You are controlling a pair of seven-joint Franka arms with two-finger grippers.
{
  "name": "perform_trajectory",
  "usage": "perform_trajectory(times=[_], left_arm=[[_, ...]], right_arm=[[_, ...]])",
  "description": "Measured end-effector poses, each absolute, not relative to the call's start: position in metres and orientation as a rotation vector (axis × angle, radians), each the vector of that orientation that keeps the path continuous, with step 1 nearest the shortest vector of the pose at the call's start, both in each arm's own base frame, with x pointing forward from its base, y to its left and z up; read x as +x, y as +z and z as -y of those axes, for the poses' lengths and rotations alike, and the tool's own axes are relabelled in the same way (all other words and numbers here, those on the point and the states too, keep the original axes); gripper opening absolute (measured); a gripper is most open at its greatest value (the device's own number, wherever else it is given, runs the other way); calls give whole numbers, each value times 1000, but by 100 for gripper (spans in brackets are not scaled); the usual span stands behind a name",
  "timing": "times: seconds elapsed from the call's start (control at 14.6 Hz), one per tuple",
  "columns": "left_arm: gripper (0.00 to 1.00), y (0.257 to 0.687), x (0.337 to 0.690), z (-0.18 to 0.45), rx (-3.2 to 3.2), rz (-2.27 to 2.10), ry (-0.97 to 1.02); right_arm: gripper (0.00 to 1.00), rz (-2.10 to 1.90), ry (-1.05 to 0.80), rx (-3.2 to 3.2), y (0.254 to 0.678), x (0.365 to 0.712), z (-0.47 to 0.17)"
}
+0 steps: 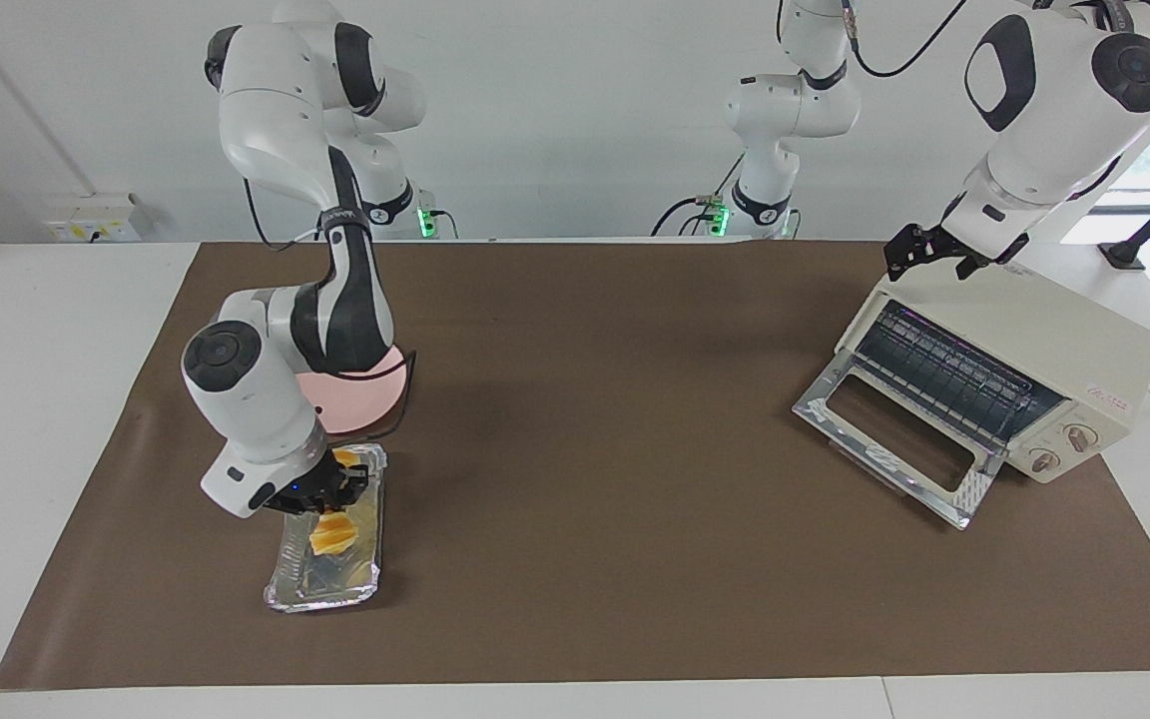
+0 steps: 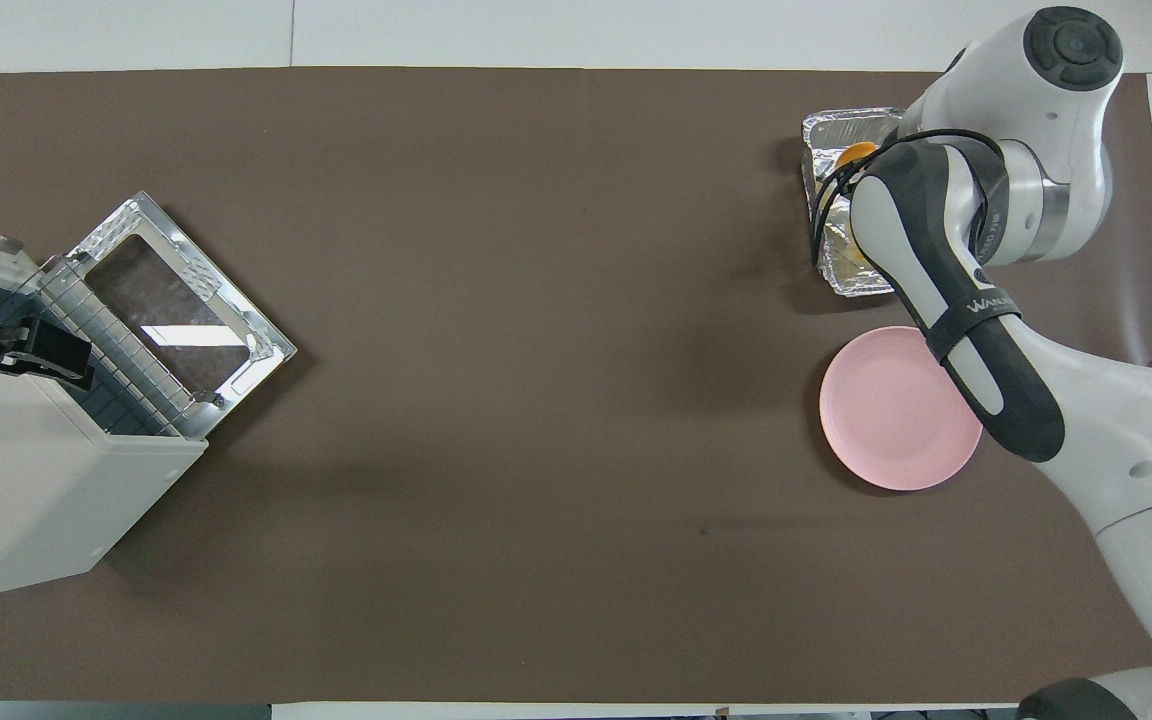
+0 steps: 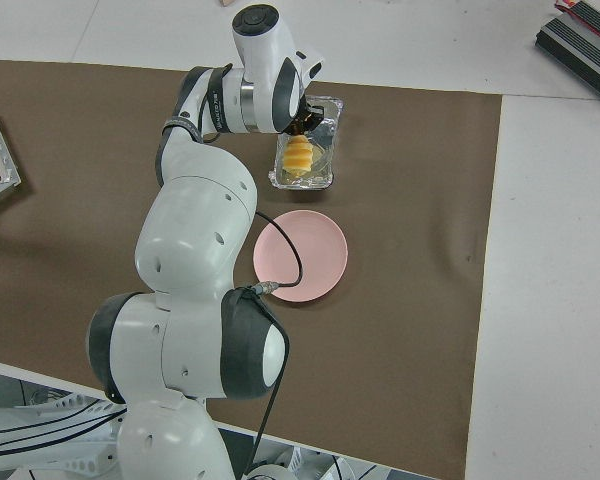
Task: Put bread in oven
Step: 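Lower the bread into the foil tray and open the right gripper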
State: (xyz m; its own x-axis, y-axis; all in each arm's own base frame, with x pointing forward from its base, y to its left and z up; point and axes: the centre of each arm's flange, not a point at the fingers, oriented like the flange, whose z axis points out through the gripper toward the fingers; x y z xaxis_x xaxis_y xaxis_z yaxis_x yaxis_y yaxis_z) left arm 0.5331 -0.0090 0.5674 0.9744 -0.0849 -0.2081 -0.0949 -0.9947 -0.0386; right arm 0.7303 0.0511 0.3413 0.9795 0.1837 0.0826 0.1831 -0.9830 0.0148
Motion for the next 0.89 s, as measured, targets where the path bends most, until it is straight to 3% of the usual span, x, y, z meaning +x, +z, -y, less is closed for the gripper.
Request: perform_trajectory(times=[0.41, 0.55, 0.89], left_arm=[[100, 567, 533, 9, -3073, -140, 321], [100, 567, 533, 9, -3073, -140, 321], [100, 567, 533, 9, -3073, -140, 321]], right_arm=[[14, -280, 162, 3115, 318, 733, -48], [31, -279, 150, 3117, 314, 731, -47], [85, -239, 107, 3121, 329, 728, -28]])
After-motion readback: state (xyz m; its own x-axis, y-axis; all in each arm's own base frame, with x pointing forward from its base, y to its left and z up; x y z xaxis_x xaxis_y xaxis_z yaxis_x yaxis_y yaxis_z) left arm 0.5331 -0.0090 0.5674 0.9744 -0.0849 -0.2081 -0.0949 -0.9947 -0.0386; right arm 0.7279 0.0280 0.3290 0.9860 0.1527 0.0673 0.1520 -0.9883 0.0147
